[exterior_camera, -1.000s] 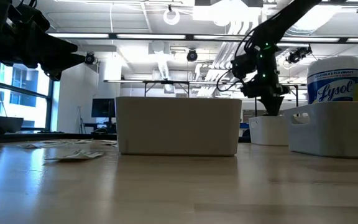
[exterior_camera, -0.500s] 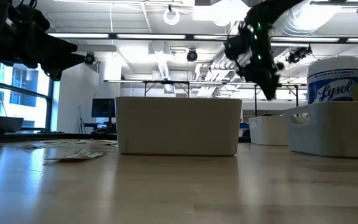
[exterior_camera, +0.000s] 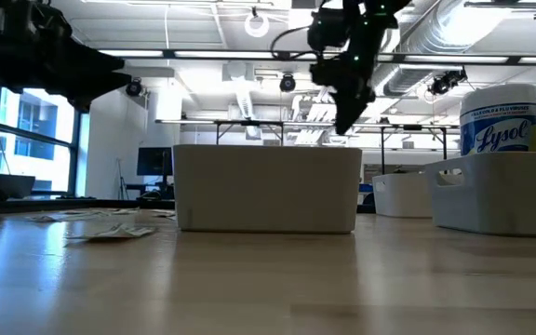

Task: Pick & Place First Aid Supplies
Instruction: Put the green pad into the right gray bin

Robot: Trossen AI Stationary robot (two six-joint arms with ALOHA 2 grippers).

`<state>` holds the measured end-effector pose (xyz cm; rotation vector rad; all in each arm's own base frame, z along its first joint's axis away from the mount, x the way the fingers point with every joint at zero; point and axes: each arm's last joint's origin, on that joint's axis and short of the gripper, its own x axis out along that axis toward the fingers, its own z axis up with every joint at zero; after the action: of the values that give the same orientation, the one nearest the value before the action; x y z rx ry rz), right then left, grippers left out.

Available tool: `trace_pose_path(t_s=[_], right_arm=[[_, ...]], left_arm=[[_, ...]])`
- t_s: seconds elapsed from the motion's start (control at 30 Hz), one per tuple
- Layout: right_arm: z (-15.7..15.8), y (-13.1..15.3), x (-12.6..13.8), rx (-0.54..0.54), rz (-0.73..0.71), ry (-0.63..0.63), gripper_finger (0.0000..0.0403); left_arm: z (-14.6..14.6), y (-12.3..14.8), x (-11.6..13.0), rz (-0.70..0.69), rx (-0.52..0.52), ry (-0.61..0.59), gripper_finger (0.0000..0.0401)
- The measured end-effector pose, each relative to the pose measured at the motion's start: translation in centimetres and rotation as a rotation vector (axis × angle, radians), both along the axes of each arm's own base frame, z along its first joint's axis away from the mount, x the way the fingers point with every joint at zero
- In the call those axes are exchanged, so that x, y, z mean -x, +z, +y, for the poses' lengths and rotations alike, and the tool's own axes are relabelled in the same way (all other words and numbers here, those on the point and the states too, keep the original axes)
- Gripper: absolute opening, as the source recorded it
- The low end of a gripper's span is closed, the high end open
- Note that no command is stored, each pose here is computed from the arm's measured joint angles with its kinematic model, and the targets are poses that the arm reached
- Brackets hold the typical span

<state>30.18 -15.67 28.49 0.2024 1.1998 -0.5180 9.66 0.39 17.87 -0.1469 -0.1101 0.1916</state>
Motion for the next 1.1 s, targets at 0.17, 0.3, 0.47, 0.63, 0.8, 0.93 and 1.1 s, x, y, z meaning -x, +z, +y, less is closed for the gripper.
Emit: trace_pose_path(t_s=[0.17, 0.3, 0.47, 0.63, 0.8, 0.93, 1.1], right_arm=[[2.6, -1.9, -2.9, 0.08, -0.151, 0.188, 0.0099], [4.1, -2.6, -4.7, 0.161, -0.303, 0.265, 0.0099], [4.6, -3.2, -5.4, 0.182, -0.428, 0.256, 0.0098], [4.4, -4.0, -5.3, 0.157, -0.469, 0.232, 0.0098], [4.5, -4.3, -5.3, 0.153, -0.477, 0.235, 0.0098], [4.7, -4.3, -5.4, 0.111, -0.498, 0.233, 0.0099], [5.5, -4.3, -5.6, 0.075, -0.503, 0.256, 0.0099]], left_arm=[[0.1, 0.0, -0.5, 0.007, 0.034, 0.026, 0.0186], [0.2, 0.0, -1.3, 0.026, 0.044, 0.083, 0.0186], [1.0, 0.2, -2.6, 0.139, 0.103, 0.208, 0.0186], [3.1, 0.1, -4.0, 0.239, 0.197, 0.309, 0.0185], [5.9, 0.2, -5.5, 0.37, 0.196, 0.331, 0.0185], [8.9, 1.5, -7.0, 0.463, 0.129, 0.221, 0.0185], [13.3, 2.1, -8.9, 0.644, -0.012, 0.082, 0.0185]])
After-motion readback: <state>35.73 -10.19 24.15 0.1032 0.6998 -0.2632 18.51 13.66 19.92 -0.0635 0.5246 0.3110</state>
